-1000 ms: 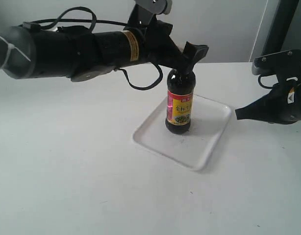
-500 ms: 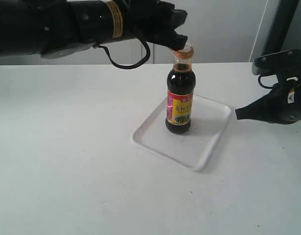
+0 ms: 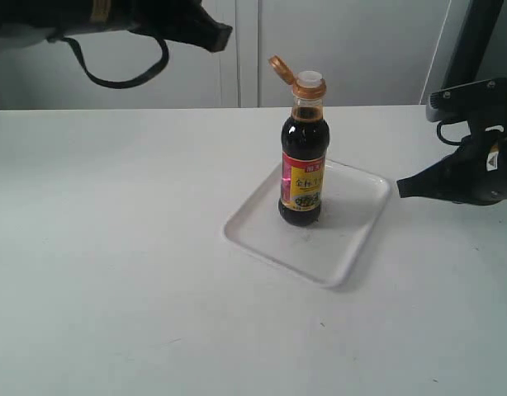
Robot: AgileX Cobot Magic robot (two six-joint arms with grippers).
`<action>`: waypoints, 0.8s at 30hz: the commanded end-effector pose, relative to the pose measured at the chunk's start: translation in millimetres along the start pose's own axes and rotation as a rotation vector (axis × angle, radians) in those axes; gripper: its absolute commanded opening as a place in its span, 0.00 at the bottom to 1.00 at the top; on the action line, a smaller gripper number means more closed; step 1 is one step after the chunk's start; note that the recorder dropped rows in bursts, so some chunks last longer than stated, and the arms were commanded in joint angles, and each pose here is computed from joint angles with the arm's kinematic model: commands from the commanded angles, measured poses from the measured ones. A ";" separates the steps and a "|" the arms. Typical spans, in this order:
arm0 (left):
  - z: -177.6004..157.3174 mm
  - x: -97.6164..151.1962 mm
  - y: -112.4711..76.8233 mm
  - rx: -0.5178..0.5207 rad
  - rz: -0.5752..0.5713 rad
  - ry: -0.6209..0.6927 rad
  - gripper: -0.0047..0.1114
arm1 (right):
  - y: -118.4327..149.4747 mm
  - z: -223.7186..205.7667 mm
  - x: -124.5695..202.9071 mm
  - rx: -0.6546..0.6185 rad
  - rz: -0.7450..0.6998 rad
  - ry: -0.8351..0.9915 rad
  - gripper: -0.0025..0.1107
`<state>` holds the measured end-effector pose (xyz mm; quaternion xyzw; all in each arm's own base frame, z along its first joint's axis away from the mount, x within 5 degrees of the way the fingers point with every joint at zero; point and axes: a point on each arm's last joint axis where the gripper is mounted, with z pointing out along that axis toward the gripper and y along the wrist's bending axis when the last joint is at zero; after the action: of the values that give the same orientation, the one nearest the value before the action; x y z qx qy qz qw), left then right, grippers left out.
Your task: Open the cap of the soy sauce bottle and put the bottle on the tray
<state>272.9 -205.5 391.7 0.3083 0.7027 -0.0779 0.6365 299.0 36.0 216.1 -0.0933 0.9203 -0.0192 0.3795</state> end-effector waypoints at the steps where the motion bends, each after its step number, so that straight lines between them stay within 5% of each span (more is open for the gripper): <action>1: -20.3 -9.0 11.0 -0.070 0.032 0.008 0.04 | -3.0 -2.1 1.5 0.008 -0.003 0.000 0.02; 15: -58.1 1.6 46.1 -0.318 0.419 0.341 0.04 | -3.0 -2.1 1.5 0.008 -0.003 0.000 0.02; 19: -65.3 14.0 50.4 -0.361 0.343 0.491 0.04 | -3.0 -2.1 1.5 0.008 -0.003 0.000 0.02; 24: -73.8 32.8 43.1 -0.293 0.210 0.698 0.04 | -3.0 -2.1 1.5 0.008 -0.003 0.000 0.02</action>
<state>242.5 -127.7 392.4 0.2992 0.8158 0.2091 0.4487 299.0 36.0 216.1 -0.0933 0.9203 -0.0192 0.3795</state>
